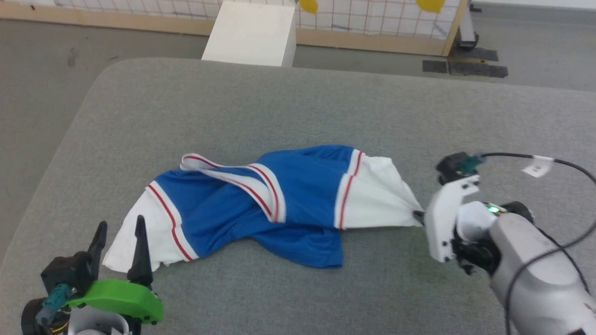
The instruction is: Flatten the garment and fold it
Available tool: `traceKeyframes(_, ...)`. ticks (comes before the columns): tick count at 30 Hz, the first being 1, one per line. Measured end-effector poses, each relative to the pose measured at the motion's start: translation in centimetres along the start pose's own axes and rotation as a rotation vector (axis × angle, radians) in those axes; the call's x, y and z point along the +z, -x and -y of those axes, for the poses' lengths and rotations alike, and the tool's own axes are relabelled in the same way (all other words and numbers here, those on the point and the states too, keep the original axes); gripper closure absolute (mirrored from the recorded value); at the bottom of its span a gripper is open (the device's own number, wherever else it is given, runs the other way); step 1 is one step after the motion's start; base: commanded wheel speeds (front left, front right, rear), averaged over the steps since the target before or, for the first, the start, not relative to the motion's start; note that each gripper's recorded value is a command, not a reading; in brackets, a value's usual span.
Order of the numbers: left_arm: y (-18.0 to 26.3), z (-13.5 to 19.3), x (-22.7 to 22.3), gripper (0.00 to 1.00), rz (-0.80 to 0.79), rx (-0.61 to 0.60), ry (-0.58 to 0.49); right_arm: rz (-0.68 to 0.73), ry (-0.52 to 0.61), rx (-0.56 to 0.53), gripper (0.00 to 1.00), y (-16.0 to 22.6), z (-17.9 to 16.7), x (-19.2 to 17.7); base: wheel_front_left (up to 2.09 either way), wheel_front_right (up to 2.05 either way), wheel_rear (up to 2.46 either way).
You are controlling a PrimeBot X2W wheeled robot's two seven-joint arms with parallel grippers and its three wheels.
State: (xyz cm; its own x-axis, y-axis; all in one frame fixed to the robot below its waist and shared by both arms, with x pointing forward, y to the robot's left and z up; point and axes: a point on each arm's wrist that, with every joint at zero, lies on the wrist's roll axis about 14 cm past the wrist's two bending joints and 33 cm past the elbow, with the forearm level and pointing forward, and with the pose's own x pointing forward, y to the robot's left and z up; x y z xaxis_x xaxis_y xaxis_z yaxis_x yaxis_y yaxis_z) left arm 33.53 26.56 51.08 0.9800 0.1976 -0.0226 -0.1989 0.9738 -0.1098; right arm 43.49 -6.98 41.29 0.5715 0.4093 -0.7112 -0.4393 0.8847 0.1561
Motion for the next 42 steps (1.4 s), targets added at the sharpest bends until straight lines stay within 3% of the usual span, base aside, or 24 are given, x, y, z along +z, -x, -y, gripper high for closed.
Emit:
traceKeyframes(3,0.0,-0.8,-0.1,0.0,-0.035,0.006,0.009,0.051,-0.063,-0.089,1.0,2.8,4.2,-1.2,0.0,0.0,0.0)
traceKeyframes(12,-0.4,-2.0,-2.1,0.0,-0.221,-0.046,0.012,0.097,-0.186,-0.225,1.0,7.7,9.2,-4.7,0.0,0.0,0.0)
traceKeyframes(26,-6.5,1.0,-6.2,0.0,-0.642,-0.286,-0.059,0.095,-0.227,-0.232,1.0,8.4,8.6,-4.5,0.0,0.0,0.0)
traceKeyframes(42,-10.6,0.8,-14.2,0.0,-0.997,-0.259,-0.087,0.022,-0.294,-0.251,1.0,6.5,9.7,-6.9,0.0,0.0,0.0)
